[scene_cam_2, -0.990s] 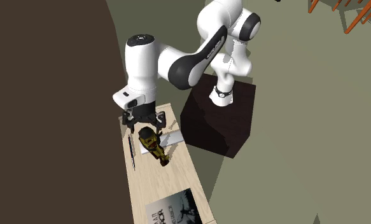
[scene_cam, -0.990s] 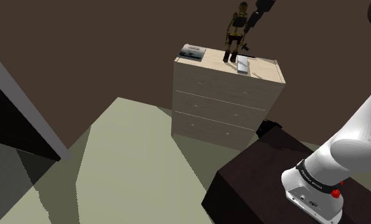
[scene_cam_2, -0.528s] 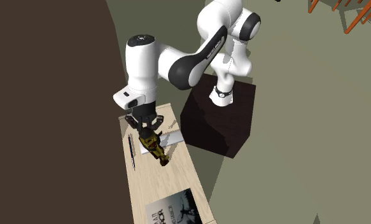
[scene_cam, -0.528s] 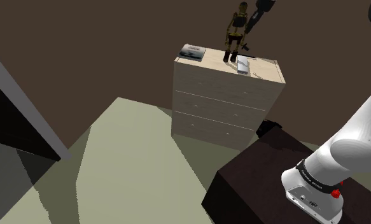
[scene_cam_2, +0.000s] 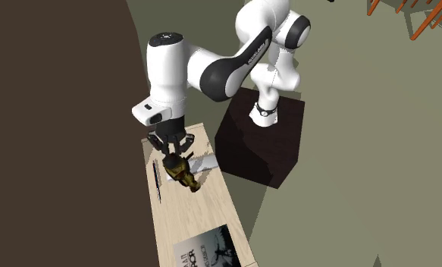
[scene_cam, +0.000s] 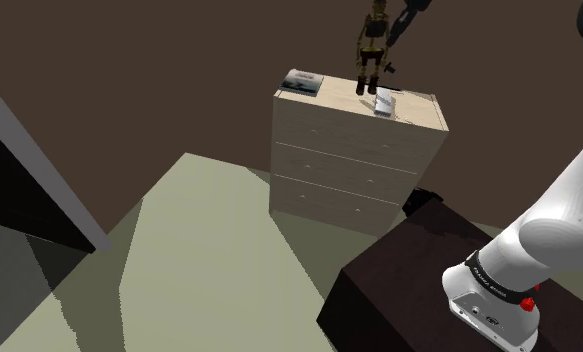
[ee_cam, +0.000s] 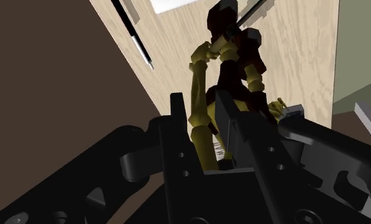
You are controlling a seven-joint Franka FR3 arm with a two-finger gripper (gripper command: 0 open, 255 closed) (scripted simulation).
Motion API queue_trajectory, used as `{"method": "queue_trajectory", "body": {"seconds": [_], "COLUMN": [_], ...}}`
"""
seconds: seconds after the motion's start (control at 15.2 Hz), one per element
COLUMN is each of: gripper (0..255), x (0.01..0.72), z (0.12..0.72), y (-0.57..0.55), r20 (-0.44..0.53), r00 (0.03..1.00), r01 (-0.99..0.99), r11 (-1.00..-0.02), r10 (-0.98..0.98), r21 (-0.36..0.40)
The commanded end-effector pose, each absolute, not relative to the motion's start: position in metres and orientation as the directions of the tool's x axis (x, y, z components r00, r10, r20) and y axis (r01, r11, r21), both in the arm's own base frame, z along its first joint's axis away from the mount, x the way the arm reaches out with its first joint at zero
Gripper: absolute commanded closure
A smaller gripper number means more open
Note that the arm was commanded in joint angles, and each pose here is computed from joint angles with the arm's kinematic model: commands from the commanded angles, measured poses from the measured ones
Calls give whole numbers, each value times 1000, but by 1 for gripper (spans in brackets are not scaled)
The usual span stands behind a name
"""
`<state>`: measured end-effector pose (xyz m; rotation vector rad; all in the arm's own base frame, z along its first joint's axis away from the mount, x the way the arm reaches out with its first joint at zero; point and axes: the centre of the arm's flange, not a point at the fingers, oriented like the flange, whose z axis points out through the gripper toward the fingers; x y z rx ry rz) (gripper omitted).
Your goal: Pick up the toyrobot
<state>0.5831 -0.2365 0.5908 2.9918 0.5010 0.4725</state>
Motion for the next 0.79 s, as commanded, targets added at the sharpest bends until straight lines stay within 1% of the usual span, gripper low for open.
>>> {"method": "queue_trajectory", "body": {"seconds": [0.0,0.59,0.73], "gripper": [255,255,255], "x": [583,583,583], "z": [601,649,650], "y": [-237,-237,-237], "r20": [289,289,289], "r00": [899,899,899], "r01": [307,307,307], "r11": [-944,-944,-944], "r10": [329,329,329], "r21": [120,120,120]}}
